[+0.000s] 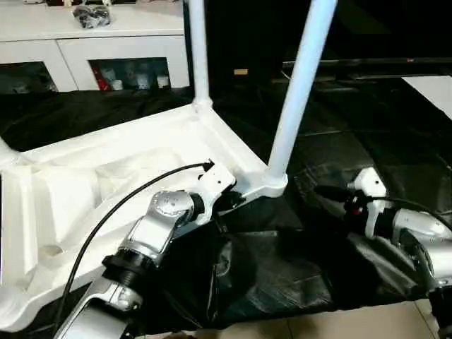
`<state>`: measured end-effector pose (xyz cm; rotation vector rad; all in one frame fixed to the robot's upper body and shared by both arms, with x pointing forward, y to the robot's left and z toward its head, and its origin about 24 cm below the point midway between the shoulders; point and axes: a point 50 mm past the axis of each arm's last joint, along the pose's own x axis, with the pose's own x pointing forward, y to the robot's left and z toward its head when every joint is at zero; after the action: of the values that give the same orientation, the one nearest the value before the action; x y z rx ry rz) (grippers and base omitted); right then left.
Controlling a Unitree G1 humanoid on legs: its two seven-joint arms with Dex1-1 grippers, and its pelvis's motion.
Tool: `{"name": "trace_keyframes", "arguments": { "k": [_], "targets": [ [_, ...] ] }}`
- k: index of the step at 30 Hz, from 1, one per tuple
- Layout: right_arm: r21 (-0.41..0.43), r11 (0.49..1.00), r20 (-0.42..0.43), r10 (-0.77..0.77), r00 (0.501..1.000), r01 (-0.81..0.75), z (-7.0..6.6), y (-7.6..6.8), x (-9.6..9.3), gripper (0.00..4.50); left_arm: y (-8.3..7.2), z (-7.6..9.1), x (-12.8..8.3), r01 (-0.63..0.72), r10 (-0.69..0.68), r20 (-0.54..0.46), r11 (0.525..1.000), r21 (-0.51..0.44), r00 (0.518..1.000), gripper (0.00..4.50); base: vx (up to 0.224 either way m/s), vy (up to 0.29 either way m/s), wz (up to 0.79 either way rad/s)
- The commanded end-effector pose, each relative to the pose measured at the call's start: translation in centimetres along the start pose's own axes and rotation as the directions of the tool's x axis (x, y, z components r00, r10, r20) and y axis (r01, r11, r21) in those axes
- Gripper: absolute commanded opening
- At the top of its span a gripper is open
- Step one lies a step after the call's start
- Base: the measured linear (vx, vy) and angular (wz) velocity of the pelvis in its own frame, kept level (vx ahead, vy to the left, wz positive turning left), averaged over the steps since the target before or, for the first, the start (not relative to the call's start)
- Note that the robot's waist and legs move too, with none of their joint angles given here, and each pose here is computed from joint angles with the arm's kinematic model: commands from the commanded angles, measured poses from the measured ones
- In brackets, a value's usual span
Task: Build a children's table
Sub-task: Rotate leg to tighten
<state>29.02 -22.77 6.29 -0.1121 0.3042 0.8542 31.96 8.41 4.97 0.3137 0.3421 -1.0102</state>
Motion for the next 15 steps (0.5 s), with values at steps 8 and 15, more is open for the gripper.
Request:
{"name": "trace_keyframes", "arguments": {
  "k": [8, 15],
  "targets": [
    [-0.071, 0.997, 0.044, 0.023, 0.999, -0.02, 2.1, 0.7, 2.9, 4.33, -1.1, 0.6, -0.9, 0.144, -0.147, 0.037, 0.986, 0.084, 0.988, 0.0, 0.0, 0.0, 0.0],
    [-0.108, 0.994, -0.024, 0.011, 1.0, -0.013, 1.7, 0.6, 5.2, 3.97, -1.1, 0.1, -1.6, 0.155, -0.157, 0.019, 0.985, 0.081, 0.987, 0.0, 0.0, 0.0, 0.0]
  ]
}}
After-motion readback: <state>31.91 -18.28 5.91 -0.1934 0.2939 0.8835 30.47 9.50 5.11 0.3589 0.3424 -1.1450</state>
